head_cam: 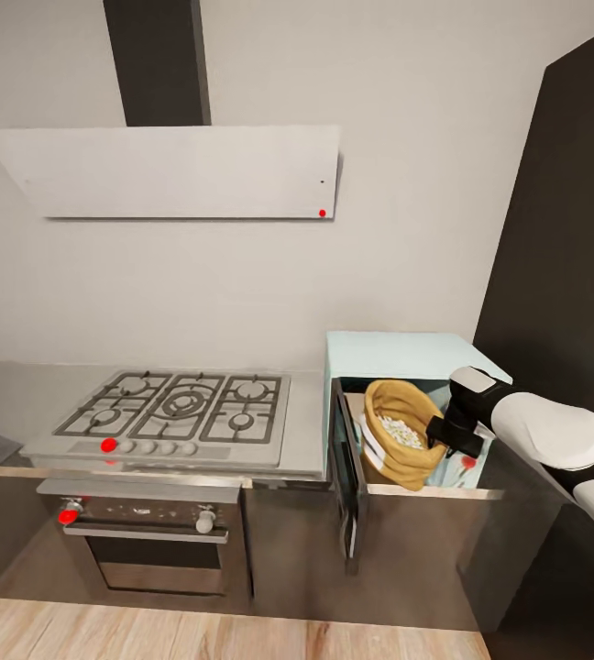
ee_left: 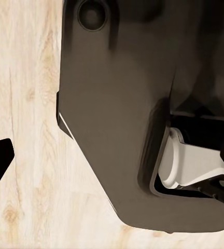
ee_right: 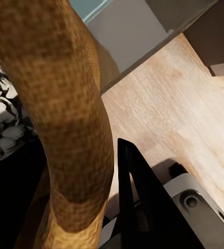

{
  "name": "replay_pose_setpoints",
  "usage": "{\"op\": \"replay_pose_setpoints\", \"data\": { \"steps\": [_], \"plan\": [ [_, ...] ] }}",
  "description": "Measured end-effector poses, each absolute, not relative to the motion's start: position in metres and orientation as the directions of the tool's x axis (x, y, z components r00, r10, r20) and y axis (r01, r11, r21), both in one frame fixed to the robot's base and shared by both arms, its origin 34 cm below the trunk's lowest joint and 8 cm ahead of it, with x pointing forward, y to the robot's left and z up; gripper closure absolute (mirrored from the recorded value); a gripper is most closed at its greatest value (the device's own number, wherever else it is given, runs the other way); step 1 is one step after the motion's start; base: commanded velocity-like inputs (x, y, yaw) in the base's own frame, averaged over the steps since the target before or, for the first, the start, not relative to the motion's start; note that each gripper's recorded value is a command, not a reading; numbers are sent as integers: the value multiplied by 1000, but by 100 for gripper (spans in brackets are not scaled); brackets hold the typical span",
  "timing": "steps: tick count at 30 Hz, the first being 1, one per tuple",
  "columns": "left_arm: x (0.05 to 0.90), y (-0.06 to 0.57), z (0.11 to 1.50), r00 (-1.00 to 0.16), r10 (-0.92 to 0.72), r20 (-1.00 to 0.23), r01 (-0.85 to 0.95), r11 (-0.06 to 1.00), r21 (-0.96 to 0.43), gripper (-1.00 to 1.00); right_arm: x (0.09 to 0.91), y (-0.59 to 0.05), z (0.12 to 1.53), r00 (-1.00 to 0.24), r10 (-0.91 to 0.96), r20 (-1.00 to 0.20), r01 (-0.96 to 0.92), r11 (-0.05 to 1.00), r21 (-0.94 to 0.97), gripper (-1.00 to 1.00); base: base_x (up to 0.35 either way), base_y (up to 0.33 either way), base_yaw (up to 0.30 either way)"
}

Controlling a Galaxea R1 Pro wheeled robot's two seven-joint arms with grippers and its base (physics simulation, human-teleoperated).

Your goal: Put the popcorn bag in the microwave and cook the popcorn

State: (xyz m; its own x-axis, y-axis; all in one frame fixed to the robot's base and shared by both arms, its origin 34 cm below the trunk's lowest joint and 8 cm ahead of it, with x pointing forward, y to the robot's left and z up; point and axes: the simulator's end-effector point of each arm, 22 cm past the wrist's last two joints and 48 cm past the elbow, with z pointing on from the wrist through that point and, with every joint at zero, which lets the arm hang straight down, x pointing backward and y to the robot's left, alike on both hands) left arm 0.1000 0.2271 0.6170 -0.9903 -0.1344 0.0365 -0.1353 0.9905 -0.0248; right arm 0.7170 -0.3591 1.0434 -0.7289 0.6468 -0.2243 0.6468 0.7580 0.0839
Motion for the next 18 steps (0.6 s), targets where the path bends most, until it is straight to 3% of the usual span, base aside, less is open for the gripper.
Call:
{"op": "replay_pose_setpoints", "data": {
  "steps": [18],
  "plan": [
    [100,227,617,-990,-134,36,-135,990,-24,-100,712,-365,1043,-726,651,-224,658,751,50,100,91,0,0]
  ]
}}
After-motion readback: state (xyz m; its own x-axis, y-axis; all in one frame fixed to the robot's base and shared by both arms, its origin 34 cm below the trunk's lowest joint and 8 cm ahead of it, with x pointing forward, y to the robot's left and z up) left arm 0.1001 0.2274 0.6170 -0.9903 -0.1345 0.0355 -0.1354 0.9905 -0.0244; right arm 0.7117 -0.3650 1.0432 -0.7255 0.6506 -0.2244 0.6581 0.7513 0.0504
